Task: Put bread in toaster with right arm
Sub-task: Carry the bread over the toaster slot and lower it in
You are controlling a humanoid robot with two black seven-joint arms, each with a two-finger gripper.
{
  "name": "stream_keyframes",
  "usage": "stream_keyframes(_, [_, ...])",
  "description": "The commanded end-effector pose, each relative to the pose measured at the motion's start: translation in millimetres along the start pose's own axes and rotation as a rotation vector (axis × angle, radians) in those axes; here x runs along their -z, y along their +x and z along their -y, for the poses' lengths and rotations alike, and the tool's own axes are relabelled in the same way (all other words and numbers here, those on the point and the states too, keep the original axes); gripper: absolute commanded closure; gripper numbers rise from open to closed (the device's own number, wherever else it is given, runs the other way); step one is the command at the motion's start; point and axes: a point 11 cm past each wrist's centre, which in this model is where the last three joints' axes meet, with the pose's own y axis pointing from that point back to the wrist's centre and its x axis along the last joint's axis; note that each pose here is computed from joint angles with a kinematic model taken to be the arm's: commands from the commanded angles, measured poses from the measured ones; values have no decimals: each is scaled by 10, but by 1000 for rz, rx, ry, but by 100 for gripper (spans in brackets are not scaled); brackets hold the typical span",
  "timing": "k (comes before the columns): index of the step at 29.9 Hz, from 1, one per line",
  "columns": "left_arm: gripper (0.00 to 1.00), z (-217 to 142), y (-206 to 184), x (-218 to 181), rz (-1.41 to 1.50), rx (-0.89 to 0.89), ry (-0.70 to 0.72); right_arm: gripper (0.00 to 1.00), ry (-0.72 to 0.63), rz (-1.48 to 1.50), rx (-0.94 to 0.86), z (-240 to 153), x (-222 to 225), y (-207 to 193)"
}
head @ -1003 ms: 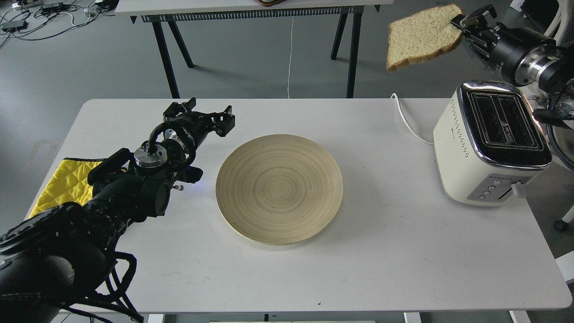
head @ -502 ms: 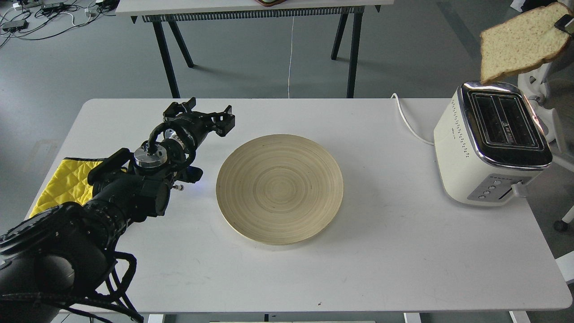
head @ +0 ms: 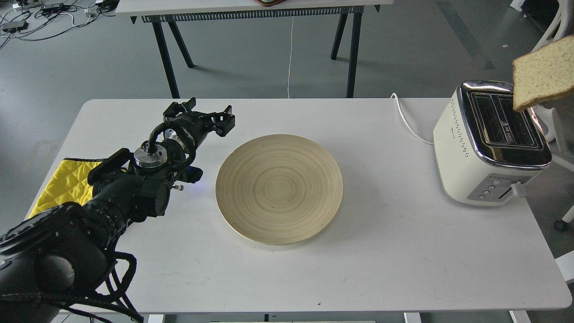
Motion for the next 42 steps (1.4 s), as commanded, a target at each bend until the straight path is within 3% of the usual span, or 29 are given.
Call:
stream_keyframes(1, [0,0,1,0,0,-1,0,99,-2,1,29,24,-11,-106])
stream_keyframes(42, [0,0,-1,0,0,1,0,99,-41,-4,134,119,-142,-556])
